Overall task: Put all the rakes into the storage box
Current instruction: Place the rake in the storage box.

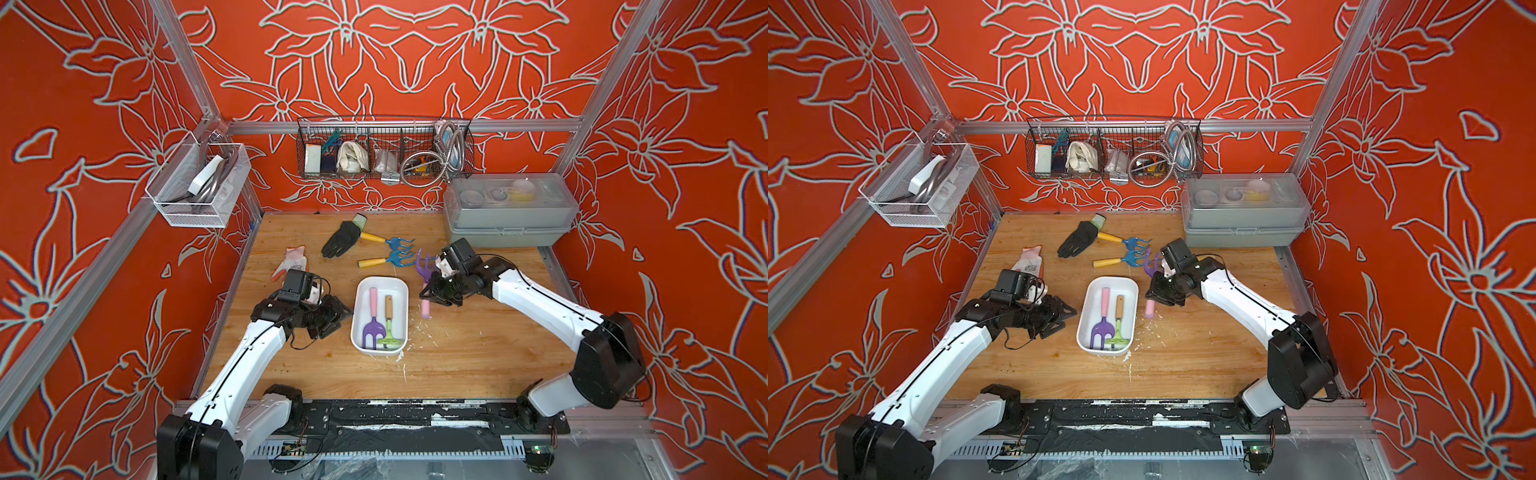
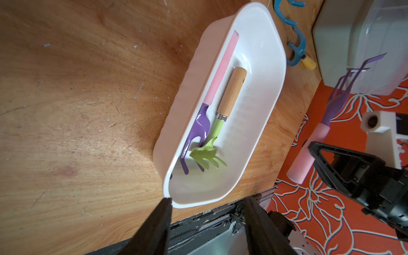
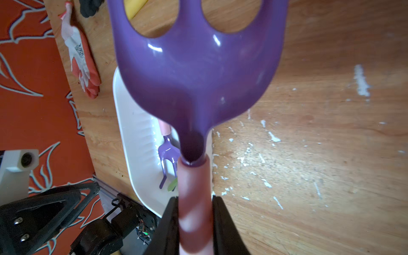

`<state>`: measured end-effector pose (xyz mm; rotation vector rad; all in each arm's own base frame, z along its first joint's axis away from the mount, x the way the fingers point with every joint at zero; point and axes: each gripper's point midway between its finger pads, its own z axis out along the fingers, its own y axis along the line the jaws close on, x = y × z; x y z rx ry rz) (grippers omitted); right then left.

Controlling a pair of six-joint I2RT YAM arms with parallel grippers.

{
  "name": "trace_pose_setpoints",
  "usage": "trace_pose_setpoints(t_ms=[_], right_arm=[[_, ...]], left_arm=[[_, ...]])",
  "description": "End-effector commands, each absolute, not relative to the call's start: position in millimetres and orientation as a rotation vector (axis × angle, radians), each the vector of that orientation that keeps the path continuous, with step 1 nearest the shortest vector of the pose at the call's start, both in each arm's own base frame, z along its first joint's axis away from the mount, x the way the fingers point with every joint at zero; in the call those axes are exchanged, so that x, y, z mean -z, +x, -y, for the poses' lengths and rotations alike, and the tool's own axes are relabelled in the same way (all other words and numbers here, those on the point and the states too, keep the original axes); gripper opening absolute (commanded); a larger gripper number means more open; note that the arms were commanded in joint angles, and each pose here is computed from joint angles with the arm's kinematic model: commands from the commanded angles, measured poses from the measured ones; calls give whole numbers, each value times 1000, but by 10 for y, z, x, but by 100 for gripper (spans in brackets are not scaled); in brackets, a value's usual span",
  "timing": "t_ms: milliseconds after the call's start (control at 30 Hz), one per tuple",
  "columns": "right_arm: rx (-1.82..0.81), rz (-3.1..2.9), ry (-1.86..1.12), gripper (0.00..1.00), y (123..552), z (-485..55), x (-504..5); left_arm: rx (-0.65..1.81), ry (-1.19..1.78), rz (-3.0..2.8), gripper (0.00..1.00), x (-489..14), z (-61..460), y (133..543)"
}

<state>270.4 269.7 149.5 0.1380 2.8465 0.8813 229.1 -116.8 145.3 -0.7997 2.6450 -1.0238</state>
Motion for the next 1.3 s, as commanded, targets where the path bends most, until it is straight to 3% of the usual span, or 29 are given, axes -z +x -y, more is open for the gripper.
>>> trace_pose_setpoints(t_ms=[0,667,1133,1267], right_arm=[[-974,-2836,102,0,2667,-2985,-1642],[-1063,-2929,-34,0,2206,-3979,-1487],[-1032,-2963,28,3,2109,-4069,-1282],[-1023,-2966,13,11,2119,-4081,-1276]], left_arm=[[1080,-791,-2620,55,-1534,1162,2317],[1084,-837,-2563,56,-1637,1046,2065],[1096,-845,-2564,56,-1612,1048,1832],[1095,-835,-2560,56,-1640,1048,1826]])
